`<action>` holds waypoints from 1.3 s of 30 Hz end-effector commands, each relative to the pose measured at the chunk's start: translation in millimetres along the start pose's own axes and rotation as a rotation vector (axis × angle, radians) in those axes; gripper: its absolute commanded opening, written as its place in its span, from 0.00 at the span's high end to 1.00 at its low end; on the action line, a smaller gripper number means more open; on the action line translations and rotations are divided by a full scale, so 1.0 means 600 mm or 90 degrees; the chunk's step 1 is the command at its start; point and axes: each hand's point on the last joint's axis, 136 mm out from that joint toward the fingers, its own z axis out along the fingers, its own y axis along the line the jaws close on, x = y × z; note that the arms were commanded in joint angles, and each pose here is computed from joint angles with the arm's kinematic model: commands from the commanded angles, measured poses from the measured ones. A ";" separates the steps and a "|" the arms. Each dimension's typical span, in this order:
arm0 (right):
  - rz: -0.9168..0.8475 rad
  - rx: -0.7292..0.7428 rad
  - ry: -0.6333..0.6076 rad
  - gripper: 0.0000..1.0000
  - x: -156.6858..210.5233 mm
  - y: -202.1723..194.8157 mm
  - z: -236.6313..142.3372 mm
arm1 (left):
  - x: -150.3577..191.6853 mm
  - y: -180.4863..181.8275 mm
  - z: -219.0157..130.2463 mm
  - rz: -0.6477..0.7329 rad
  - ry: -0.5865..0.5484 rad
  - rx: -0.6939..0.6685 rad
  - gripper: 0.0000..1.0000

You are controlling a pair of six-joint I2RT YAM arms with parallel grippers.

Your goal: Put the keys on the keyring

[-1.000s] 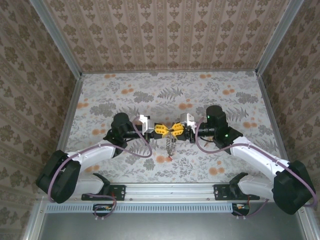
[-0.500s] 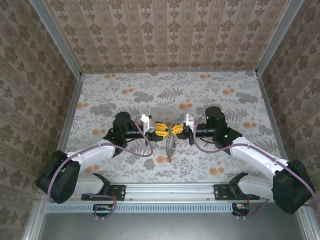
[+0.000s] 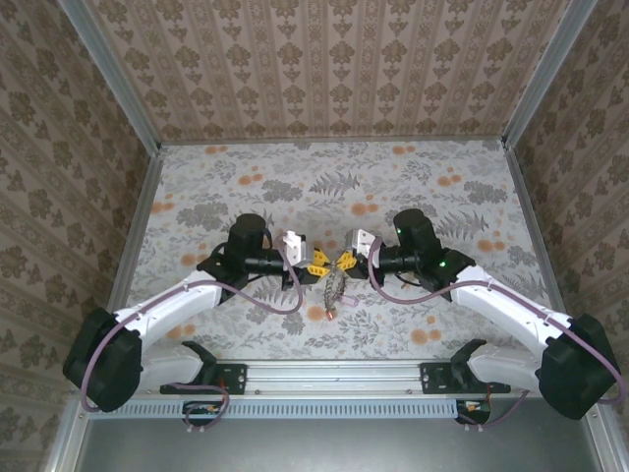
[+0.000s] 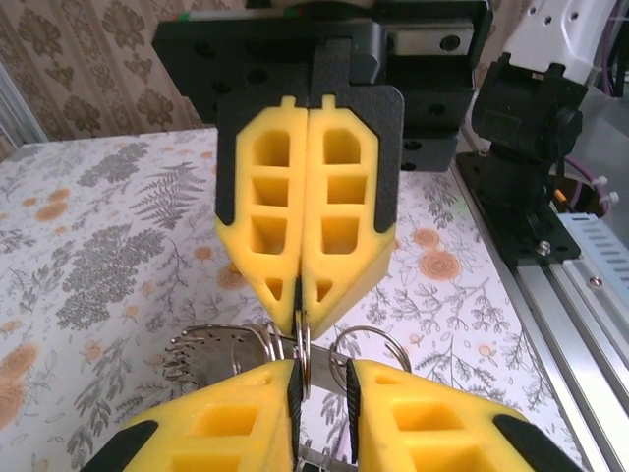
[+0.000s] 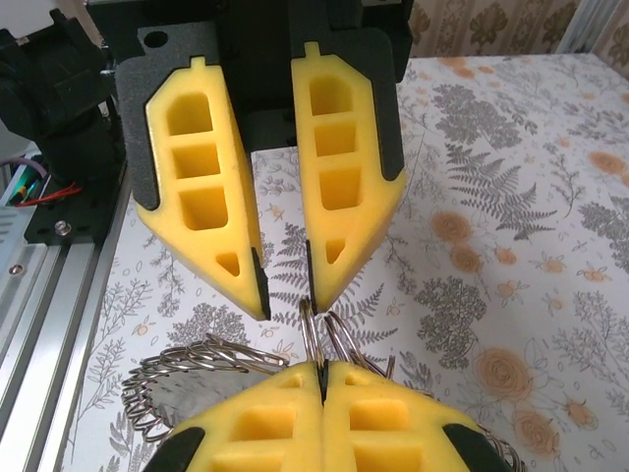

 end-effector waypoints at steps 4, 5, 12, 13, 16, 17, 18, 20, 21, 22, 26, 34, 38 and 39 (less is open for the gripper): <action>-0.039 -0.003 0.007 1.00 -0.026 0.000 -0.002 | 0.005 0.004 0.009 0.037 0.042 -0.011 0.76; -0.043 -0.004 0.014 1.00 -0.025 0.001 -0.001 | 0.007 0.002 0.011 0.039 0.049 -0.006 0.76; -0.051 -0.015 0.030 1.00 -0.023 0.006 0.009 | 0.003 -0.006 0.021 0.048 0.051 0.015 0.85; -0.049 -0.014 0.031 1.00 -0.022 0.005 0.011 | 0.001 -0.006 0.021 0.049 0.050 0.015 0.87; -0.048 -0.011 0.028 1.00 -0.024 0.004 0.010 | 0.001 -0.007 0.021 0.046 0.048 0.017 1.00; -0.048 -0.012 0.020 1.00 -0.026 0.005 0.010 | 0.002 -0.009 0.021 0.047 0.046 0.021 1.00; -0.045 -0.015 0.006 1.00 -0.028 0.007 0.008 | 0.000 -0.010 0.020 0.049 0.042 0.022 1.00; -0.035 -0.020 -0.024 1.00 -0.034 0.008 0.003 | -0.007 -0.014 0.018 0.051 0.020 0.030 1.00; -0.032 -0.023 -0.041 1.00 -0.036 0.009 -0.001 | -0.014 -0.014 0.016 0.054 0.002 0.031 1.00; -0.027 -0.024 -0.053 0.98 -0.036 0.009 -0.003 | -0.017 -0.012 0.014 0.049 -0.013 0.030 1.00; -0.009 -0.023 -0.109 0.87 -0.037 0.006 -0.012 | -0.036 -0.007 0.004 0.039 -0.061 0.030 1.00; 0.002 -0.032 -0.146 0.82 -0.037 0.008 -0.016 | -0.064 -0.006 -0.013 0.040 -0.118 0.048 1.00; -0.003 -0.044 -0.159 0.78 -0.047 0.012 -0.019 | -0.064 -0.007 -0.010 0.039 -0.119 0.053 1.00; -0.006 -0.044 -0.163 0.77 -0.050 0.012 -0.020 | -0.062 -0.006 -0.009 0.037 -0.117 0.051 1.00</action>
